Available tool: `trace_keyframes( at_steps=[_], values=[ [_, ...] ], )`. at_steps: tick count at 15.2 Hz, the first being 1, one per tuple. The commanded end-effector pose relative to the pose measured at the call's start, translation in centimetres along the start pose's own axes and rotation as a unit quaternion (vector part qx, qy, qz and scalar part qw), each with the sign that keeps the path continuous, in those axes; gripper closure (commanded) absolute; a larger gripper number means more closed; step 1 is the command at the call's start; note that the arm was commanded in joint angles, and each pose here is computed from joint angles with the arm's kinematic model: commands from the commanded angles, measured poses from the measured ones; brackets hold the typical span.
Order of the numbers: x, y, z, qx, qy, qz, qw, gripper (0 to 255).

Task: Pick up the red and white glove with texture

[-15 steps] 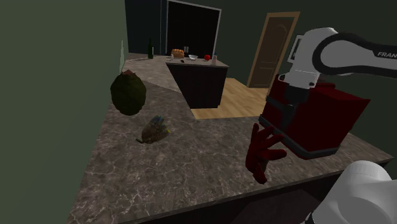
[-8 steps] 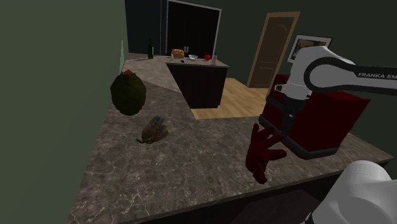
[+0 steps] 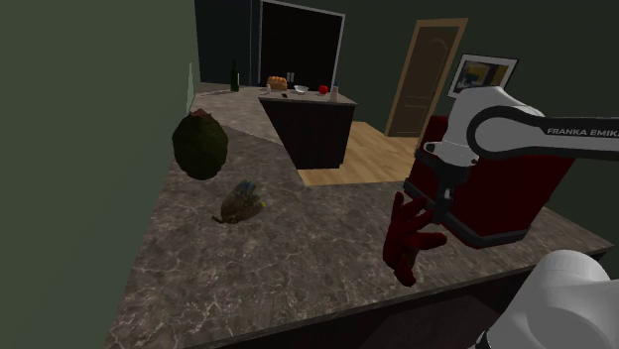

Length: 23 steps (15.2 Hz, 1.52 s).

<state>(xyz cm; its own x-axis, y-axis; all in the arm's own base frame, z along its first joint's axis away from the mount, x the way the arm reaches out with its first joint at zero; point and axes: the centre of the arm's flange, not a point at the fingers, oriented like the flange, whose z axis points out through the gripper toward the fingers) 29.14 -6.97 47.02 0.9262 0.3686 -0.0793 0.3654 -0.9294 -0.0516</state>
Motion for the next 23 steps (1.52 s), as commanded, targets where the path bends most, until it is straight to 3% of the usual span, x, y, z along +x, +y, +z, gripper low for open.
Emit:
trace_keyframes(
  at_steps=[1, 8, 23],
  values=[
    [0.0, 0.0, 0.1, 0.000, 0.000, 0.000, 1.0000, 255],
    [-0.1, 0.0, 0.0, 0.000, 0.000, 0.000, 1.0000, 255],
    [-0.7, -0.4, -7.8, 0.000, 0.000, 0.000, 1.0000, 255]
  ],
)
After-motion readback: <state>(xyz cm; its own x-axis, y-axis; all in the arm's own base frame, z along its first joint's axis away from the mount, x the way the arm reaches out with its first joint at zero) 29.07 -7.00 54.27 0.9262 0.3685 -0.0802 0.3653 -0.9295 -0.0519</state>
